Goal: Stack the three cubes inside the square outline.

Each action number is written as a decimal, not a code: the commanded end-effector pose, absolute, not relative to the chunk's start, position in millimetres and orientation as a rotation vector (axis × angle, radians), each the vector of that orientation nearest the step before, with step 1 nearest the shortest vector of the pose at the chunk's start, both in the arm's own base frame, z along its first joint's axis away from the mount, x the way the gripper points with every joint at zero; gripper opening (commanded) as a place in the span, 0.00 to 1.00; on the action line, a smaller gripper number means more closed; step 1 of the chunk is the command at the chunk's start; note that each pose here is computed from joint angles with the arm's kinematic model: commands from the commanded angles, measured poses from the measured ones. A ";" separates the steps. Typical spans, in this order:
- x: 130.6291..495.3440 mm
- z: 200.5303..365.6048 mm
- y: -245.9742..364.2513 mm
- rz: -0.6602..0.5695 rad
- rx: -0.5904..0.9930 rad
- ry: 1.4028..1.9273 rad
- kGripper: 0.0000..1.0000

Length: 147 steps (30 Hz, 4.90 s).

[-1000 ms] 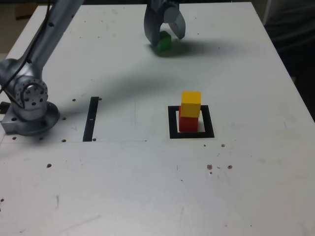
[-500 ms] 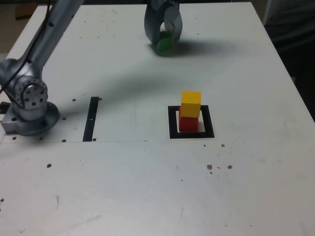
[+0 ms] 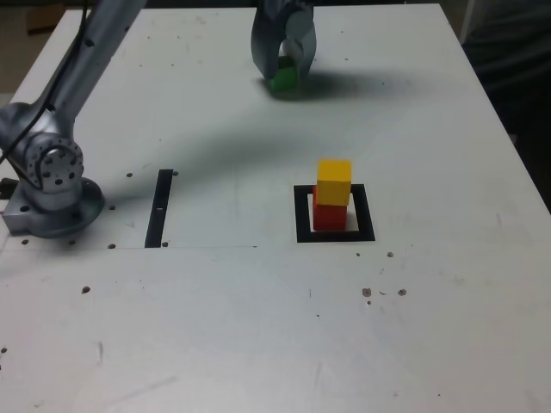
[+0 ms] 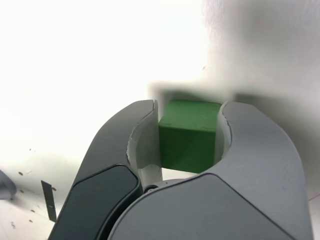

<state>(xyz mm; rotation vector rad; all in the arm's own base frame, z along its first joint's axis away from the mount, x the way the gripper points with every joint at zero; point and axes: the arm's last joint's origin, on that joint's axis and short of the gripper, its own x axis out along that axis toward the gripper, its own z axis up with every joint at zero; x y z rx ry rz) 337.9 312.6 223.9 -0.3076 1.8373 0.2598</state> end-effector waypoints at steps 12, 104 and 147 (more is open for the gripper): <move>347.5 267.5 262.9 0.218 -0.213 1.811 0.19; 370.9 317.8 -27.7 -0.052 0.091 1.767 1.00; 164.0 263.1 -10.3 0.079 0.031 1.779 0.99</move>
